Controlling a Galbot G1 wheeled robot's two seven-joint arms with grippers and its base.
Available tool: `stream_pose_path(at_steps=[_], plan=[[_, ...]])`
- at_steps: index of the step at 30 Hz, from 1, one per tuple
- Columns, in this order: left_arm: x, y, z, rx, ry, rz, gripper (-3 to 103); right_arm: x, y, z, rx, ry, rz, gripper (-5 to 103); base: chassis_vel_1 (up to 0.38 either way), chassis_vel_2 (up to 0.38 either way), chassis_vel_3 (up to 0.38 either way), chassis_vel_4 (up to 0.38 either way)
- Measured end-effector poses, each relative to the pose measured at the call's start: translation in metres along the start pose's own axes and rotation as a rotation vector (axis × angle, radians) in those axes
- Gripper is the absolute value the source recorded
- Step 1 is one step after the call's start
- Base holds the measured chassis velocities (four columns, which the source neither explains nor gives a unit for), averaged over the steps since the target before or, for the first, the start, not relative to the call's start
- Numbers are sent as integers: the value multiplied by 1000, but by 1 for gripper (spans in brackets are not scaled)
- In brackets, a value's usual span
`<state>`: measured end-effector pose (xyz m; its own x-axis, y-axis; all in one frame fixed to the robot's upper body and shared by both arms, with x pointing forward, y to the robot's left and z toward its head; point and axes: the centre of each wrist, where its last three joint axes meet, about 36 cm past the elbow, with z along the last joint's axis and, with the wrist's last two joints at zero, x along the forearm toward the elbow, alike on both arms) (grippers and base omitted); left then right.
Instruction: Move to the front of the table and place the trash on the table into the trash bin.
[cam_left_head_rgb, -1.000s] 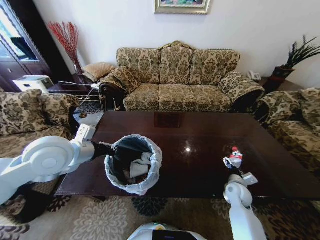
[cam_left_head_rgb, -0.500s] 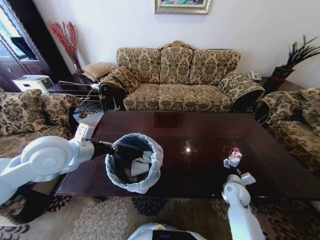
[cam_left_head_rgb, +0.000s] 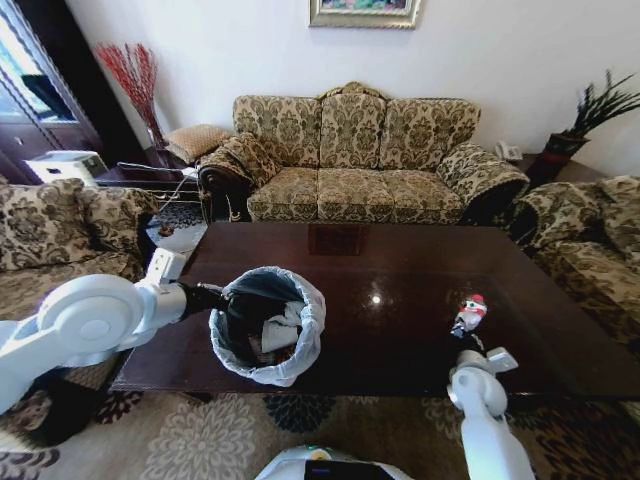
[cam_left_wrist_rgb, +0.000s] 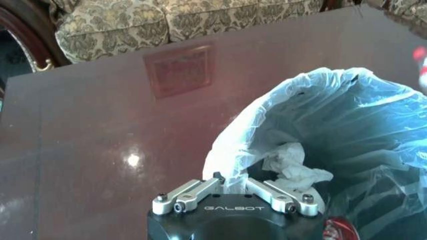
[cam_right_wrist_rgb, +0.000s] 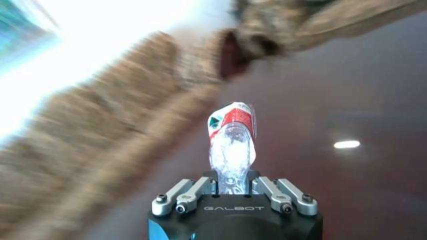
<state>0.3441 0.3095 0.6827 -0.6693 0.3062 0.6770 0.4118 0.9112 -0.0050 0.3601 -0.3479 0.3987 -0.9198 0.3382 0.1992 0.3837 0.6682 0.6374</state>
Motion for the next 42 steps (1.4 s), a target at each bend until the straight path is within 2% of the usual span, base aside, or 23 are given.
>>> stream_pose_path(at_steps=[1,2,3,6,7,9,10,12,13,14,15,16,17,19,20,23,25,27,30,33,35,39,42], plan=[[0,0,0,0,1,-3,0,6,5,-5,-15,-2,-46,19,0,0,0,0],[-1,2,1,-1,1,-13,0,18,17,-18,-38,8,-148,19,0,0,0,0],[-1,2,1,-1,1,-13,0,18,17,-18,-38,8,-148,19,0,0,0,0],[-3,11,1,9,-4,-43,0,47,71,-47,-93,50,-410,19,0,0,0,0],[-3,11,1,9,-4,-43,0,47,71,-47,-93,50,-410,19,0,0,0,0],[-8,18,6,15,4,-71,0,77,133,-73,-170,134,-594,19,0,0,0,0],[-8,18,6,15,4,-71,0,77,133,-73,-170,134,-594,19,0,0,0,0],[-14,25,11,7,17,-98,0,104,171,-88,-239,224,-693,19,0,0,0,0],[-20,35,14,7,19,-140,0,124,191,-92,-275,342,-762,18,0,0,0,0],[-22,42,14,12,19,-161,0,127,194,-91,-282,404,-769,18,0,0,0,0],[-22,42,14,12,19,-161,0,127,194,-91,-282,404,-769,18,0,0,0,0],[-25,51,15,20,18,-189,0,131,196,-87,-286,521,-776,18,0,0,0,0],[-27,57,14,25,17,-206,0,132,195,-85,-284,578,-775,18,0,0,0,0],[-32,85,9,44,8,-283,0,132,192,-84,-257,759,-783,18,0,0,0,0],[-32,85,9,44,8,-283,0,132,192,-84,-257,759,-783,18,0,0,0,0],[-34,107,-7,51,-15,-340,0,128,196,-96,-239,871,-852,18,0,0,0,0],[-34,109,-11,49,-19,-343,0,127,198,-99,-244,888,-875,18,0,0,0,0],[-33,113,-33,34,-39,-346,0,125,208,-106,-269,955,-962,18,0,0,0,0],[-32,111,-48,24,-53,-338,0,126,216,-105,-273,994,-1010,18,0,0,0,0],[-35,99,-68,-4,-57,-309,0,131,232,-93,-276,1057,-1073,18,0,0,0,0],[-37,85,-83,-49,-63,-291,0,137,245,-79,-284,1100,-1113,18,0,0,0,0],[-38,69,-96,-100,-72,-271,0,146,259,-68,-276,1088,-1149,18,0,0,0,0],[-38,56,-101,-131,-75,-246,0,146,265,-51,-227,1061,-1121,18,0,0,0,0]])
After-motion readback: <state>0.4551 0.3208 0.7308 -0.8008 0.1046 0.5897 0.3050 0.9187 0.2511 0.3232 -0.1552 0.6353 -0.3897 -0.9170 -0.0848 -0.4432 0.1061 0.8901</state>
